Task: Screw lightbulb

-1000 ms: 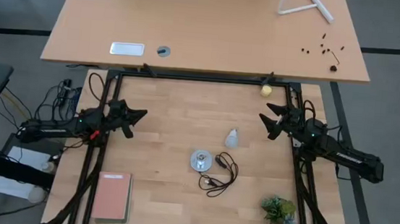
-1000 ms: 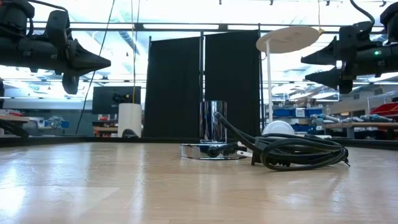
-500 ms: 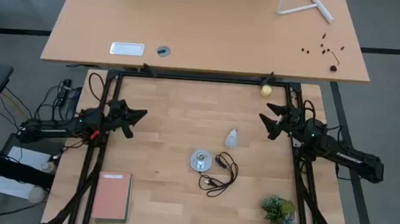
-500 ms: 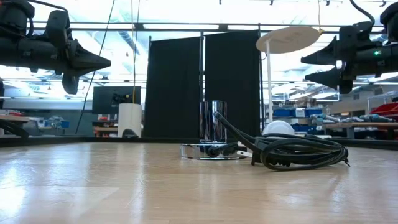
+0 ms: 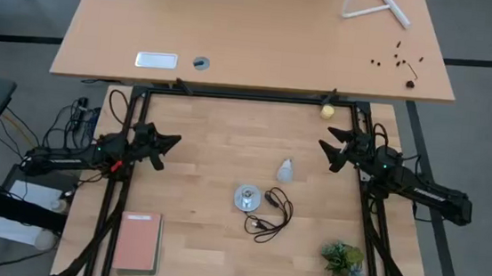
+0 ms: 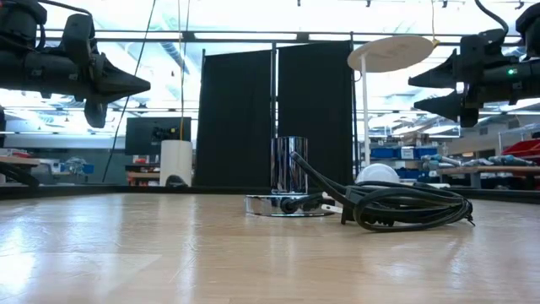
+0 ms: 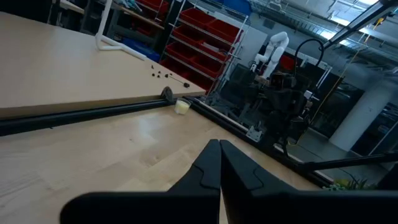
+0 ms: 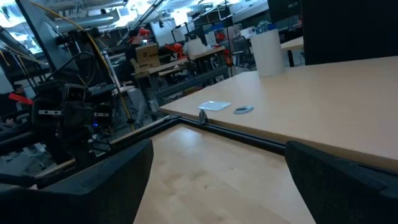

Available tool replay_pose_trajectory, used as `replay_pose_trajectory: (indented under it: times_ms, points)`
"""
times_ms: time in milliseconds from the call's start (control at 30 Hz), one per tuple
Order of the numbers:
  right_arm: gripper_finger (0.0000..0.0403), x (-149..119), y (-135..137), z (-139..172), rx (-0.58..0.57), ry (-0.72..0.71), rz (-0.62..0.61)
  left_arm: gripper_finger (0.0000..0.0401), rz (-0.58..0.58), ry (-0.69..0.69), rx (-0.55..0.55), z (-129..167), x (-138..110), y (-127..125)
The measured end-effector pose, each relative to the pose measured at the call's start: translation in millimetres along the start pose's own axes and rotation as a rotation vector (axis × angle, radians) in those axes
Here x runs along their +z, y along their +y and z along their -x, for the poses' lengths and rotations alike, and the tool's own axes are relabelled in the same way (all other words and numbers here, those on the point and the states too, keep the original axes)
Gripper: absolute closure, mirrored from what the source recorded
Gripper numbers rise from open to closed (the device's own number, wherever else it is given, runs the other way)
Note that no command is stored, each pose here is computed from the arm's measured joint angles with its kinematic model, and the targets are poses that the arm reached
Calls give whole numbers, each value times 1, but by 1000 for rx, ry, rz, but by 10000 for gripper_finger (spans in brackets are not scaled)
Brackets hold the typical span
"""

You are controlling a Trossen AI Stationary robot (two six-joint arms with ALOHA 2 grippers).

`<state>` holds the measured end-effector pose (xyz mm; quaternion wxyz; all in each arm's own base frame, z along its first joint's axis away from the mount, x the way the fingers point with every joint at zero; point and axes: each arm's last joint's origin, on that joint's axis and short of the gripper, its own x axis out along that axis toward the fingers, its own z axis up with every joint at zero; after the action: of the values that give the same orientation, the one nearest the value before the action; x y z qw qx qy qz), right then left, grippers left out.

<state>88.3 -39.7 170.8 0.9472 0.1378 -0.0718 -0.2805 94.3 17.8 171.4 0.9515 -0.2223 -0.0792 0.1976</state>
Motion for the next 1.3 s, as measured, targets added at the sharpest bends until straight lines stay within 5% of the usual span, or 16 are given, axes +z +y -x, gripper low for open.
replay_pose_trajectory:
  times_ms: [1133, 1300]
  points:
    - [29, 0, 0, 0, 0, 0, 0, 395, 4, -11, -5, 0, 1, 0]
    - [29, 3, 1, 0, 9, -29, -9, 395, 104, -127, -59, 1, 13, -6]
